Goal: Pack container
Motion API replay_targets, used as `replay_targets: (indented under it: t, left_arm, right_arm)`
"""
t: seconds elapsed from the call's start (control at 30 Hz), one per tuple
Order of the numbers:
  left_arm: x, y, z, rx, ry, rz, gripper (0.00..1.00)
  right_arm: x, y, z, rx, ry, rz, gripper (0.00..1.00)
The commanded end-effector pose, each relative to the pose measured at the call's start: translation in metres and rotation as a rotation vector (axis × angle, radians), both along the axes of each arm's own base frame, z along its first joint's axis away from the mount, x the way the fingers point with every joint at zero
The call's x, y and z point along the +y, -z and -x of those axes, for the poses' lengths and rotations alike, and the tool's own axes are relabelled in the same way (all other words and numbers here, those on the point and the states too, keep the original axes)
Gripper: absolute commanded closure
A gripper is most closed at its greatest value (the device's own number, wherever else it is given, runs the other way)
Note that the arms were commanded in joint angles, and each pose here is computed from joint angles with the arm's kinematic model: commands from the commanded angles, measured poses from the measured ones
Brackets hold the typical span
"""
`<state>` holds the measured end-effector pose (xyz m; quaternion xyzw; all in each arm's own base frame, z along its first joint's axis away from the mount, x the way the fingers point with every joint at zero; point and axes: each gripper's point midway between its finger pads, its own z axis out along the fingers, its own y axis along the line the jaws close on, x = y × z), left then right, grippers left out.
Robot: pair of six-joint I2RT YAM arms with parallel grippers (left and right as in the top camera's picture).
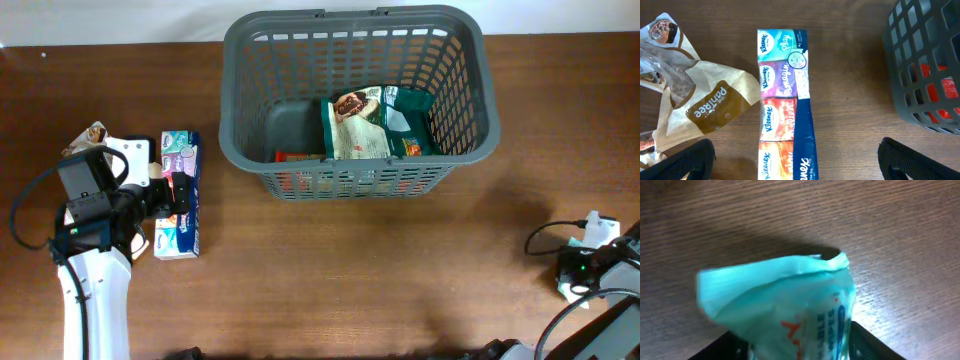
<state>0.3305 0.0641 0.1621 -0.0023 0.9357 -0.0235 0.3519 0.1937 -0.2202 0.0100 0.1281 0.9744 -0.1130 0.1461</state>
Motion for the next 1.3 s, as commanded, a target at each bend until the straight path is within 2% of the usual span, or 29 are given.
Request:
replay_targets:
  t: [0.0,0.07,0.1,0.2,0.27,0.3,0.43,0.57,0.7,0.87,1.0,1.17,1.27]
  left_arm:
    - [0.004,0.001,0.001,0.006,-0.019,0.000,0.01]
    - [0.004,0.001,0.001,0.006,-0.019,0.000,0.01]
    - [0.004,0.001,0.001,0.006,-0.019,0.000,0.01]
    - [0.004,0.001,0.001,0.006,-0.019,0.000,0.01]
    - [0.004,0.001,0.001,0.006,-0.019,0.000,0.01]
    - [0.004,0.001,0.001,0.006,-0.019,0.000,0.01]
    - [0.004,0.001,0.001,0.006,-0.019,0.000,0.01]
    - [0.004,0.001,0.001,0.006,-0.019,-0.001,0.01]
    - [0.004,0.001,0.000,0.006,-0.019,-0.001,0.01]
    - [0.004,0.001,0.000,0.005,-0.019,-0.001,0.01]
    - [0.004,0.001,0.000,0.002,-0.019,-0.002,0.01]
    - [0.004,0.000,-0.001,-0.001,-0.019,-0.003,0.01]
    - [0.004,0.000,-0.001,-0.002,-0.019,-0.003,0.01]
  right_arm:
    - [0.004,0.007,0.000,-0.010,0.005,-0.028,0.34]
    - [0.002,0.008,-0.002,-0.013,0.006,-0.024,0.34]
    - [0.001,0.008,-0.002,-0.015,0.005,-0.023,0.40]
    - [0.000,0.012,-0.004,-0.015,0.004,-0.023,0.66]
    - [0.000,0.015,-0.004,-0.012,0.005,-0.027,0.94]
    - [0.000,0.017,-0.004,-0.010,0.004,-0.031,0.96]
    - [0.003,0.019,-0.011,-0.036,-0.041,-0.046,0.96]
    - [0.001,0.010,-0.031,-0.133,-0.076,-0.045,0.97]
    - [-0.005,-0.023,-0.063,-0.278,-0.123,-0.044,0.97]
    - [-0.033,-0.127,-0.120,-0.583,-0.140,0.021,0.97]
    - [-0.045,-0.219,-0.154,-0.828,-0.107,-0.009,0.97]
    - [-0.031,-0.324,-0.189,-1.067,-0.169,-0.019,0.97]
    - [-0.002,-0.374,-0.212,-1.169,-0.283,0.018,0.97]
